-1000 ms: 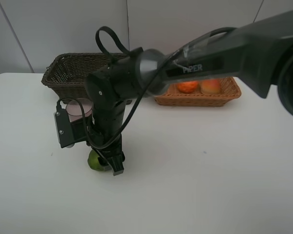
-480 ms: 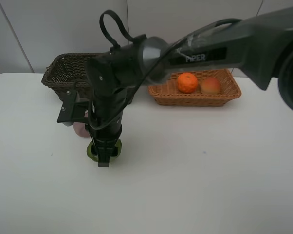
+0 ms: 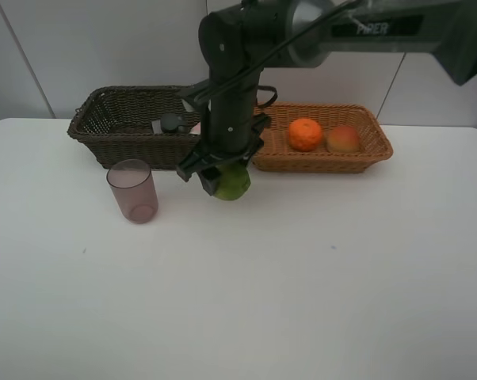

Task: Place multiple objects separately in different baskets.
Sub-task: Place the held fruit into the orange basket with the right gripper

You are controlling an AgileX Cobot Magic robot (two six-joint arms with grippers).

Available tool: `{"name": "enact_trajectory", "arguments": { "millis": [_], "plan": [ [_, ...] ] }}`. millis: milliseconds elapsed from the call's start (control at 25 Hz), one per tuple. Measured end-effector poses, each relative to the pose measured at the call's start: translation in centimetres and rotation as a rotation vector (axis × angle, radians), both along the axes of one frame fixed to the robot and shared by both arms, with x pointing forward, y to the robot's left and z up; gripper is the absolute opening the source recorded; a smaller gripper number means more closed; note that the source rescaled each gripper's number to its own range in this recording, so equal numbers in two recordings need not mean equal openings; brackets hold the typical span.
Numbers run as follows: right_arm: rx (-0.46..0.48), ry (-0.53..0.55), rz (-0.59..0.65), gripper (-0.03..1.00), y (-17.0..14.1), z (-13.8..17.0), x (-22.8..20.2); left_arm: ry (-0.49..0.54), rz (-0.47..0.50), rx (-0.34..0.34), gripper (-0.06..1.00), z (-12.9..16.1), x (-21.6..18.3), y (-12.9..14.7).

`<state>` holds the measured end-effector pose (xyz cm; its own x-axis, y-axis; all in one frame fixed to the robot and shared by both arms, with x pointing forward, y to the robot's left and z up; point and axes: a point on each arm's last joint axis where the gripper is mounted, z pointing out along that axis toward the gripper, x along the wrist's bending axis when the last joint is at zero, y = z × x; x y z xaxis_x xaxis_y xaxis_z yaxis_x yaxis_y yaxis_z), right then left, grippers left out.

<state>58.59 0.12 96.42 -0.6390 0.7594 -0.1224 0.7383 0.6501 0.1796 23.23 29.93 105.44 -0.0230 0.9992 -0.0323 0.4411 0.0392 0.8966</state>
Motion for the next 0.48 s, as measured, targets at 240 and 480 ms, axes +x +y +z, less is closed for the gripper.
{"name": "enact_trajectory", "arguments": {
  "millis": [240, 480],
  "plan": [
    [0.084, -0.144, -0.266, 0.47, -5.0, 3.9, 3.6, 0.0, 0.0, 0.0, 1.0, 0.0, 0.0, 0.0],
    [0.182, -0.252, -0.414, 0.47, -9.3, 4.5, 7.4, 0.0, 0.001, 0.001, 1.0, 0.0, 0.0, 0.0]
  ]
}}
